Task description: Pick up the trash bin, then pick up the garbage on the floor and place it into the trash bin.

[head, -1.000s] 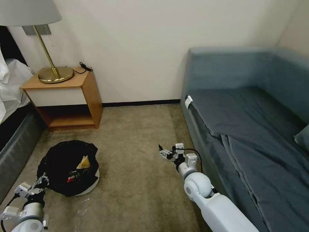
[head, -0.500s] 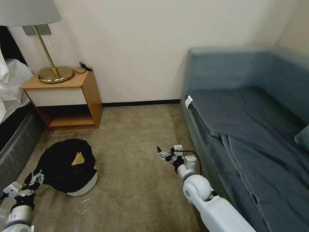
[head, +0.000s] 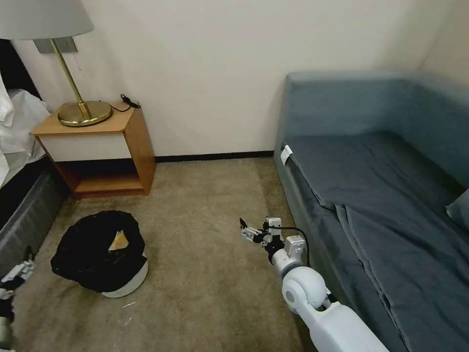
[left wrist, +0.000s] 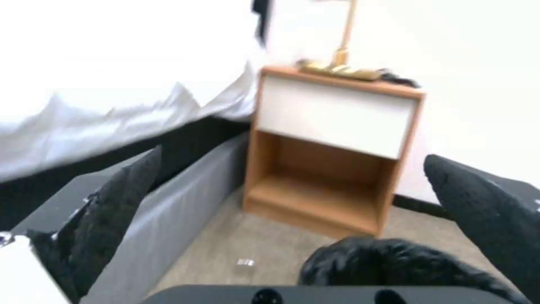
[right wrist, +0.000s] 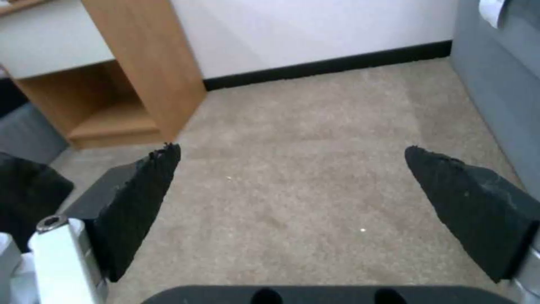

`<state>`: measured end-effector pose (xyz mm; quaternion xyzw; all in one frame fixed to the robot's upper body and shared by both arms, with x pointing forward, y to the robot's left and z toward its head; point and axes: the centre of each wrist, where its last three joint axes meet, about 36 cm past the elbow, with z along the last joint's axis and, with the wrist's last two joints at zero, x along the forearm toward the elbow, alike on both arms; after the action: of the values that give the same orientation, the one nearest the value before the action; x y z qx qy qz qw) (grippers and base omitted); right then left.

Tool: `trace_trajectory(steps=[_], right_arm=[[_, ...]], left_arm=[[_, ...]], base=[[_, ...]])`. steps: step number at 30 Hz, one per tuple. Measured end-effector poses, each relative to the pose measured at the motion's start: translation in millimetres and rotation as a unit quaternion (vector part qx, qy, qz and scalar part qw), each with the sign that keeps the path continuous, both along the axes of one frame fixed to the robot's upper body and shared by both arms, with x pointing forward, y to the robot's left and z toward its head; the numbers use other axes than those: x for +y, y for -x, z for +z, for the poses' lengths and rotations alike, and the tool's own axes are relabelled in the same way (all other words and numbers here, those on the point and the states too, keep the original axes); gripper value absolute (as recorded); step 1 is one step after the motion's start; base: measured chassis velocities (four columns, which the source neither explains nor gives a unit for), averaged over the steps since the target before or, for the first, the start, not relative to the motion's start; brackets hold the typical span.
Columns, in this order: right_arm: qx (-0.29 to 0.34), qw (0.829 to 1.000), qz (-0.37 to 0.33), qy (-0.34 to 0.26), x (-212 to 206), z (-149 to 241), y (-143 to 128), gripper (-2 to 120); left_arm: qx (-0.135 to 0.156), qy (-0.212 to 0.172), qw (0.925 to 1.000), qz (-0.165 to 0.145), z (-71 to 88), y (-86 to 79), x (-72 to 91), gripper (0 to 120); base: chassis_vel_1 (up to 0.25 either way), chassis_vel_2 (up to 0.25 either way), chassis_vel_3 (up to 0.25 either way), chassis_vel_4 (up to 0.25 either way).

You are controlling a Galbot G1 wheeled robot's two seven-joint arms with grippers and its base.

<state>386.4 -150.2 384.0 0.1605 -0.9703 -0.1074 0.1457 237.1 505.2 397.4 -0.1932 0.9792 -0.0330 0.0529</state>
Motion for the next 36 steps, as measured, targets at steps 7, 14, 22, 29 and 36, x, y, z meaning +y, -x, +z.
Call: trace_trajectory(steps=[7,14,22,29,36], right_arm=[[-0.007,1.0,-0.003,-0.019,-2.6,10.5,5.8,100],[-0.014,0.999,-0.007,-0.031,-5.2,13.6,4.8,100],[-0.023,0.999,-0.015,-0.031,-14.5,16.8,-1.4,100],[-0.023,0.999,-0.02,-0.035,-14.7,17.0,-4.0,100],[-0.022,0.999,-0.02,-0.036,-14.6,16.7,-4.1,100]], left_arm=[[0.038,-0.081,0.9922,-0.087,17.4,4.1,-24.4,112],[0.053,-0.103,0.9823,-0.148,19.4,-3.5,-42.8,104],[0.062,-0.115,0.97,-0.205,20.9,-24.8,-63.9,100],[0.06,-0.117,0.9682,-0.213,22.4,-40.5,-69.1,100],[0.06,-0.116,0.9685,-0.212,22.0,-41.0,-68.8,100]], base=[[0.0,0.0,0.0,0.0],[0.0,0.0,0.0,0.0],[0.0,0.0,0.0,0.0],[0.0,0.0,0.0,0.0],[0.0,0.0,0.0,0.0]])
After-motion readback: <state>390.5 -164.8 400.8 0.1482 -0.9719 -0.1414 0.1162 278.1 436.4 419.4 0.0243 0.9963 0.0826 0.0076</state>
